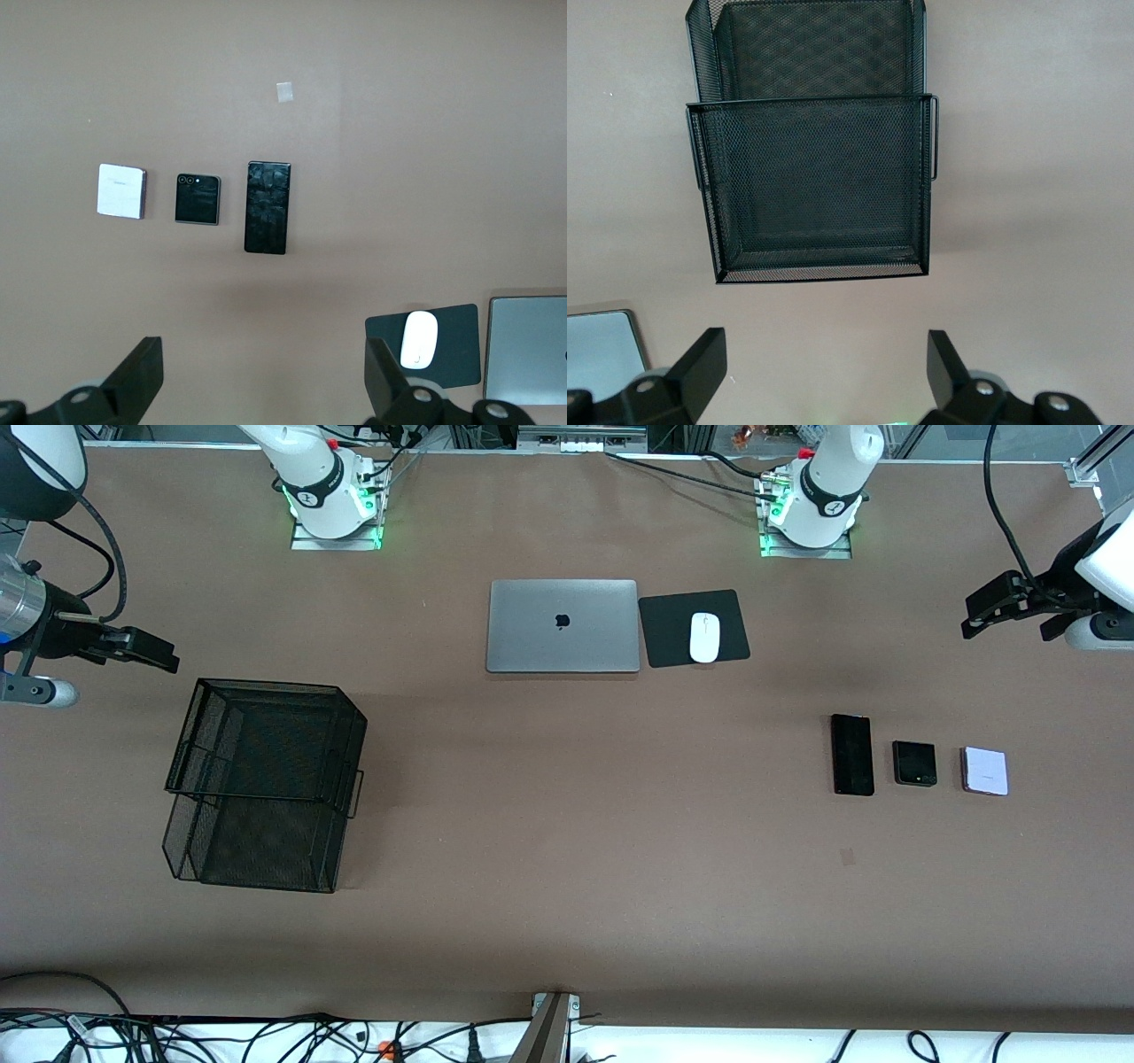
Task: Place phones with both arms
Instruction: 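Reach the left gripper down to the large black phone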
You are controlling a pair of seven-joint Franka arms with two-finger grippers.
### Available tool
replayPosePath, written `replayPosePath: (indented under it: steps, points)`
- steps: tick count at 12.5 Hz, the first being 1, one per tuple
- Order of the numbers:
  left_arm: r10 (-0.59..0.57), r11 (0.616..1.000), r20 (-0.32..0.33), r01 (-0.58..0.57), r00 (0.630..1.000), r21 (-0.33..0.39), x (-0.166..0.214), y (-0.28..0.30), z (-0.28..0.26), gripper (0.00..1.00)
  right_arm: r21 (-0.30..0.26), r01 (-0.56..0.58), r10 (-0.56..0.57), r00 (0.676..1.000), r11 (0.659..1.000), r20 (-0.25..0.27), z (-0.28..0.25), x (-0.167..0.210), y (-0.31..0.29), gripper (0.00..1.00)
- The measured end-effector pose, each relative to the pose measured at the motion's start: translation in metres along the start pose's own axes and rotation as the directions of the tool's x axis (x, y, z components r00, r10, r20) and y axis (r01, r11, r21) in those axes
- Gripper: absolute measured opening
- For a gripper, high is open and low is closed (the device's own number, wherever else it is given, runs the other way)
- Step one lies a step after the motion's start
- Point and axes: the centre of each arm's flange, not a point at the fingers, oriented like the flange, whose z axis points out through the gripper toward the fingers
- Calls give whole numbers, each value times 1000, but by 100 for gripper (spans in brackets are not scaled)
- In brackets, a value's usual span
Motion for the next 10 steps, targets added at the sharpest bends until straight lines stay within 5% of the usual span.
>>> replayPosePath:
  steps: [10]
  points:
    - [-10, 1000, 80, 10, 997, -1, 18, -21, 117, 100, 0, 0, 0, 1000, 1000, 0, 0, 0, 0, 100]
